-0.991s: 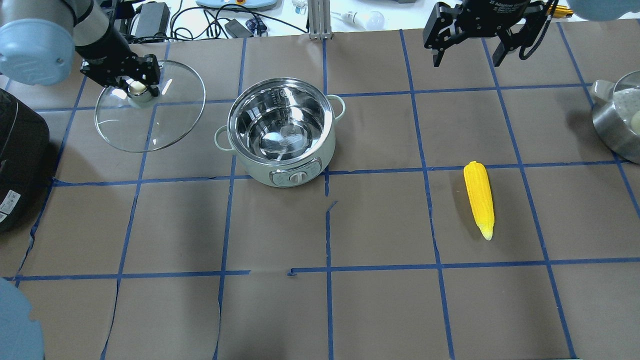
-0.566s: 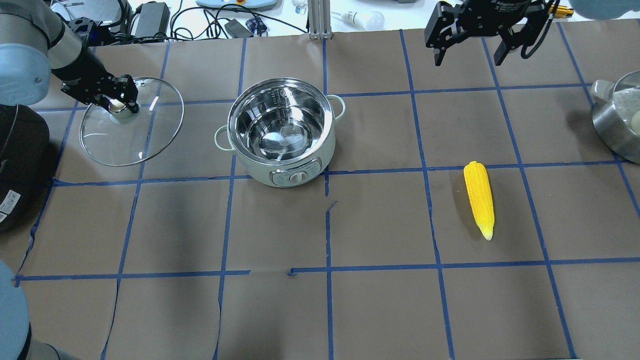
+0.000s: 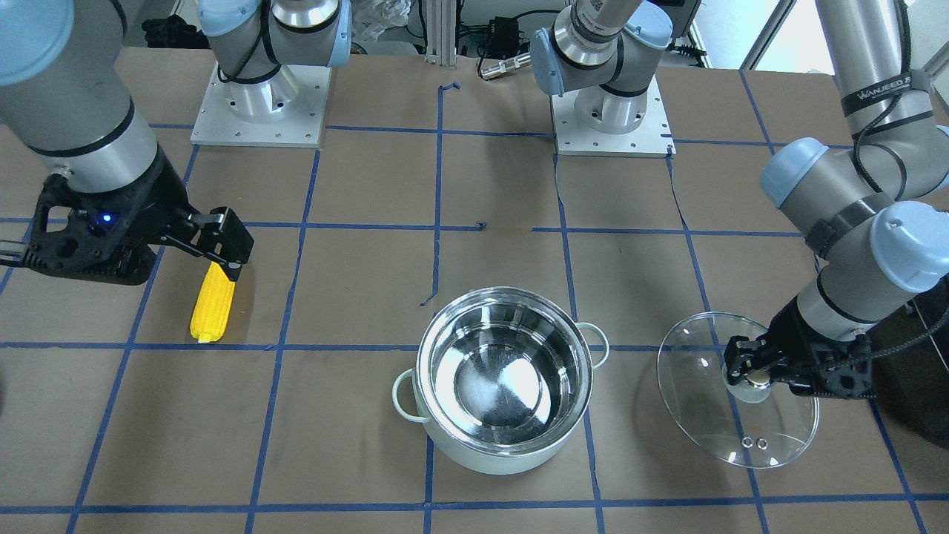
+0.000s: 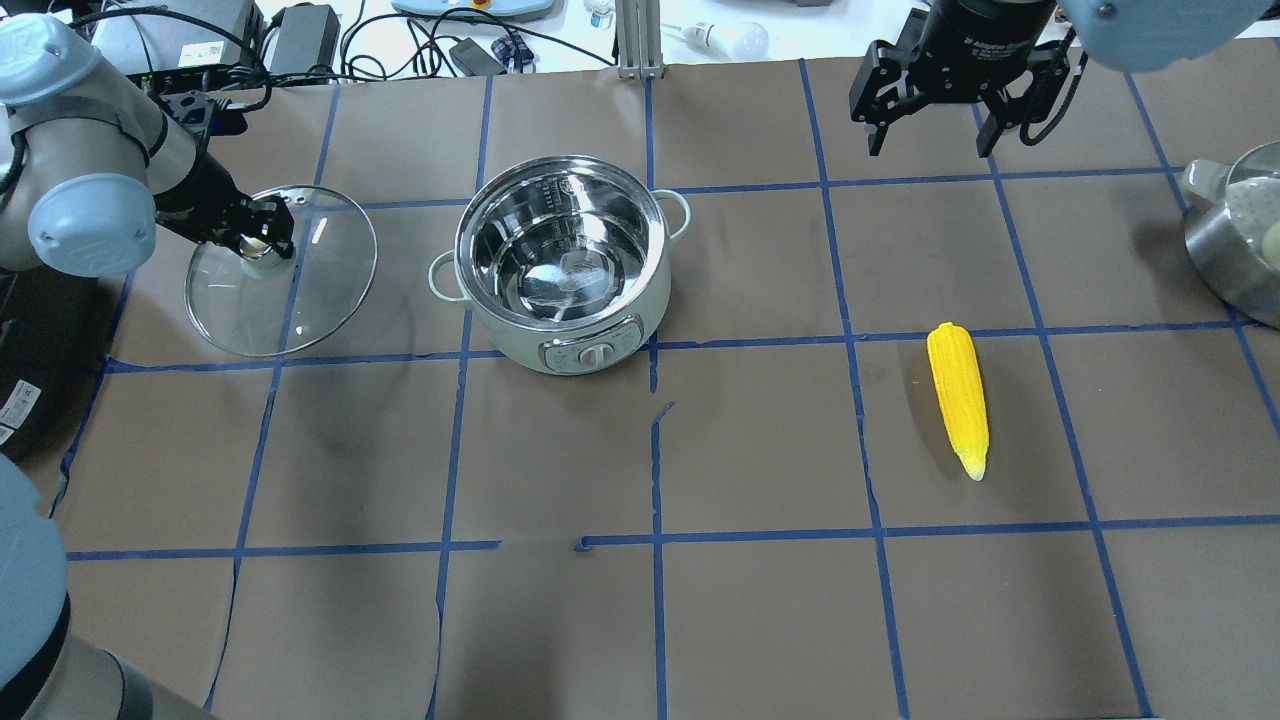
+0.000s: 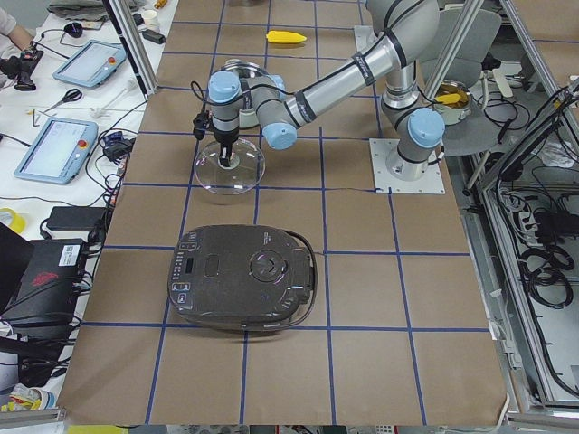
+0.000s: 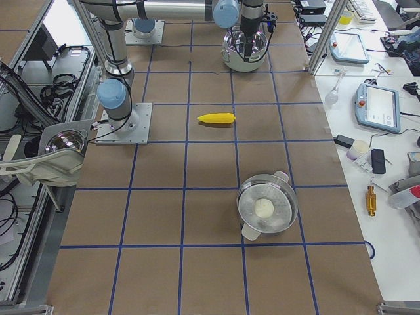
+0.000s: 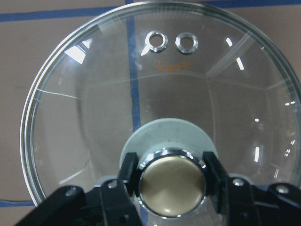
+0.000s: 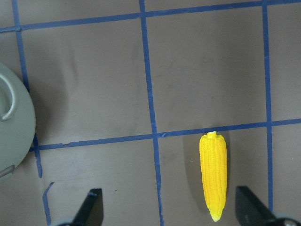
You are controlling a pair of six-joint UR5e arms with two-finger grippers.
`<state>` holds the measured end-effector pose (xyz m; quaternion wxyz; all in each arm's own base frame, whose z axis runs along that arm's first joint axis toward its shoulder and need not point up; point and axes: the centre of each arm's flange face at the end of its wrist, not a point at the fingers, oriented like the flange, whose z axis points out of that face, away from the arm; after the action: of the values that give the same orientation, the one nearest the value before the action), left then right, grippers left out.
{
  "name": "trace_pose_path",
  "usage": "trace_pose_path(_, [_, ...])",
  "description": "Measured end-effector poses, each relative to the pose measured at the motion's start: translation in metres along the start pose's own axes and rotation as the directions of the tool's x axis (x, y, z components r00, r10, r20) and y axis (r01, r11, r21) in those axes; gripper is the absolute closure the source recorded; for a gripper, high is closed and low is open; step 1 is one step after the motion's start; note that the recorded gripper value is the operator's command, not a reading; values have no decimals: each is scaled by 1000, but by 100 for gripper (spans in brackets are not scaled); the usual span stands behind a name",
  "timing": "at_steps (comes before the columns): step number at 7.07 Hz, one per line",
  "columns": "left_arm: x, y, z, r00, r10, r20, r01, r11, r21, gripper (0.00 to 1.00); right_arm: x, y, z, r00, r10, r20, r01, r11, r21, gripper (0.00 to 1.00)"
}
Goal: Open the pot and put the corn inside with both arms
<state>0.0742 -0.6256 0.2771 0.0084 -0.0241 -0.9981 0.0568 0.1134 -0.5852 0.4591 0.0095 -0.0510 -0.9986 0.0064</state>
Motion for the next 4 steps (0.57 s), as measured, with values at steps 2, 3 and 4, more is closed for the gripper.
trace_pose_path(2, [15, -4, 9, 1000, 19, -3, -19, 1000, -2, 77, 37, -15, 52, 1000, -6, -2, 6, 1000, -8, 1])
trace_pose_path(3, [14, -3, 11, 1000, 18, 2, -18, 1000, -2, 77, 55, -14, 86, 1000, -17, -4, 17, 1000, 11, 1])
trace_pose_path(4, [2, 1, 12, 1000, 2, 8, -2, 1000, -6, 77, 67, -7, 120, 1000, -26, -6, 26, 999, 32, 1])
